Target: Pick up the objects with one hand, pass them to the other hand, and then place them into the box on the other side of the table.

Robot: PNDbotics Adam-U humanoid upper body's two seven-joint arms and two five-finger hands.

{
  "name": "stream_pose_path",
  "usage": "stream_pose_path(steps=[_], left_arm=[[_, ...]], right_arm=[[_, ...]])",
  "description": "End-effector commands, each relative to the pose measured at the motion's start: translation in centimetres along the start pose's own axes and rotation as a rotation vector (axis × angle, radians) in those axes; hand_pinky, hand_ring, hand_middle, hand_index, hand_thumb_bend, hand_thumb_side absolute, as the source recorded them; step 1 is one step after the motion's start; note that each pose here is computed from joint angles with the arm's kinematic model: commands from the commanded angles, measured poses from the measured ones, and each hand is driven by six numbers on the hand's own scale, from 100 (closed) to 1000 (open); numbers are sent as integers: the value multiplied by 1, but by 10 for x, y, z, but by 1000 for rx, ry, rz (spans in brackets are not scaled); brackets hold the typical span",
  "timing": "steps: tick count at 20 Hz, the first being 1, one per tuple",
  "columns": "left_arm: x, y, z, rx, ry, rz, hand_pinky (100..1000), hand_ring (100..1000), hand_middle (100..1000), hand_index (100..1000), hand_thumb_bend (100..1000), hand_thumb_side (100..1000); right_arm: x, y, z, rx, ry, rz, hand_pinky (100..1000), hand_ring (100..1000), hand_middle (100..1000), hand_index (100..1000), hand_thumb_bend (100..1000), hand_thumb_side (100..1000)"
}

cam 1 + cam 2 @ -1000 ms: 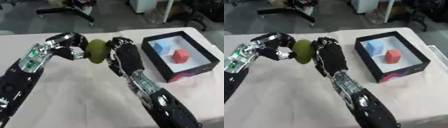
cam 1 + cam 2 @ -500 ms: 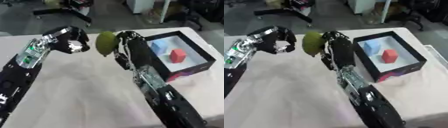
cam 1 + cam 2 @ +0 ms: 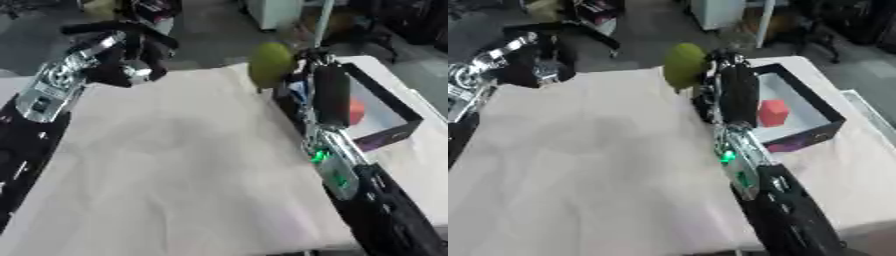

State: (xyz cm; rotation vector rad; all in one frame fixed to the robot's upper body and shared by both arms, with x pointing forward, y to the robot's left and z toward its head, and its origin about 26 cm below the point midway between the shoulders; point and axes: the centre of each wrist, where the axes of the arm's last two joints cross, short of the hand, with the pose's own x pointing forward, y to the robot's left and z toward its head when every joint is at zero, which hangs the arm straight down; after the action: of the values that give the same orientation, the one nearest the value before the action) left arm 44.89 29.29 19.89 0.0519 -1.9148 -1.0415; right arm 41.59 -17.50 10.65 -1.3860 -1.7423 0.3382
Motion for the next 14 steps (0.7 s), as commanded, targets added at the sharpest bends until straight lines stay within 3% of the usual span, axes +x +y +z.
stream_pose_path(steps=[1,3,4,5,7,8,9,10,12,14], left_arm=[[21,30,23,125,-35,-117,747,632,613,650,456,393],[24,32,43,195,-33,-169,750,639,619,658,467,413],[25,33,54,232,-27,-189,751,640,620,659,469,416],[25,34,68,281,-12,-204,750,640,619,658,475,417],[24,34,94,380,25,-214,748,637,617,655,480,412],[24,34,105,428,42,-212,746,633,614,652,482,407],[24,34,116,479,62,-207,747,631,612,651,482,406],[24,34,125,520,77,-204,744,627,609,650,485,403],[24,33,145,612,118,-200,742,624,605,648,487,400],[23,30,162,684,161,-198,741,622,602,645,491,396]], right_arm=[[-41,0,-26,6,166,101,350,497,316,411,100,114],[-68,7,-30,101,269,169,406,545,395,614,100,132],[-80,8,-32,148,300,200,464,595,467,731,100,335],[-93,8,-34,201,327,232,506,629,515,814,102,476],[-112,0,-43,267,349,291,567,686,584,923,340,588],[-119,-6,-49,287,351,322,612,724,629,973,437,589],[-126,-14,-56,300,349,358,642,746,667,992,392,605],[-130,-21,-62,310,343,390,696,778,721,1000,529,568],[-138,-42,-78,331,320,466,758,813,779,1000,560,575],[-142,-67,-95,337,303,533,752,815,783,1000,557,588]])
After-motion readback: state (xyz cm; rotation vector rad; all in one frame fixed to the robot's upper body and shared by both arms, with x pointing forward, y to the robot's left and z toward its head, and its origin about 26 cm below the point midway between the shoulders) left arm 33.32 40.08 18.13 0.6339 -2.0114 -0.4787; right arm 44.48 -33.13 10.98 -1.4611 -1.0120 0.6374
